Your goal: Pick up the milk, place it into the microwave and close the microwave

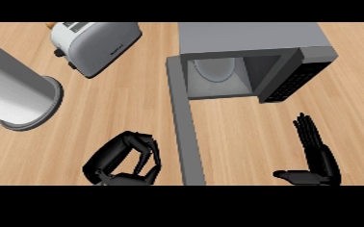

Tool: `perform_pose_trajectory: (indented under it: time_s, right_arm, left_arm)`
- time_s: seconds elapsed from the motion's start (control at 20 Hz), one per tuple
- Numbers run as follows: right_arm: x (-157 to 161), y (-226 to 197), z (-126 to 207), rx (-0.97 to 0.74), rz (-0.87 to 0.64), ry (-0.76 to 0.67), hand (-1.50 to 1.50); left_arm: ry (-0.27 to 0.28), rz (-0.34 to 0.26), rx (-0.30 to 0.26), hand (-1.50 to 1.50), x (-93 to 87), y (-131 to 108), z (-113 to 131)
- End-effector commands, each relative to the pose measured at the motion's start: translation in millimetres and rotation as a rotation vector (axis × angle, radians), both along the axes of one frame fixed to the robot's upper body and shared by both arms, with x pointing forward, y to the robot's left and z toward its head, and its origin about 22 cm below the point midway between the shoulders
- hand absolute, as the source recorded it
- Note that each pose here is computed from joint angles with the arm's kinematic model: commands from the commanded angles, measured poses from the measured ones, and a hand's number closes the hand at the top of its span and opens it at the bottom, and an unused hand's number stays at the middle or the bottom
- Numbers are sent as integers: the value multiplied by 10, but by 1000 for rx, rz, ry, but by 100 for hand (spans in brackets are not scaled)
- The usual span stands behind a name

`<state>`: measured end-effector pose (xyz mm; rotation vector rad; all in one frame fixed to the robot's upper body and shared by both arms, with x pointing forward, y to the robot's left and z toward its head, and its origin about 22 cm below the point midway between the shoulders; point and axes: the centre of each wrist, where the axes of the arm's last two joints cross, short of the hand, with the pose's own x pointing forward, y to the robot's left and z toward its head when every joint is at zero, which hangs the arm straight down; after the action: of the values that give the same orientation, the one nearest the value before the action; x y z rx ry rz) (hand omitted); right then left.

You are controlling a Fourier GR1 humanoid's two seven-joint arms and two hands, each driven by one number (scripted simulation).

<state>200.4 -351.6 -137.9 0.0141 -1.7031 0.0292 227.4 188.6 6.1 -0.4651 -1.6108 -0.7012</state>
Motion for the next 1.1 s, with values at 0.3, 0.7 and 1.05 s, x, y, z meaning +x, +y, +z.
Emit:
perform_pose_trajectory:
  time_s: [0.3,0.7,1.05]
  right_arm:
    - [-539,-517,614,73,111,-179,-150]
    - [-568,-165,1002,159,236,-211,-150]
    - [-527,-71,1422,163,378,-232,-150]
  left_arm:
    - [-43,-79,24,150,40,-728,-304]
    - [36,-141,60,150,-199,-1334,-491]
    - [-23,-94,84,150,-256,-1695,-397]
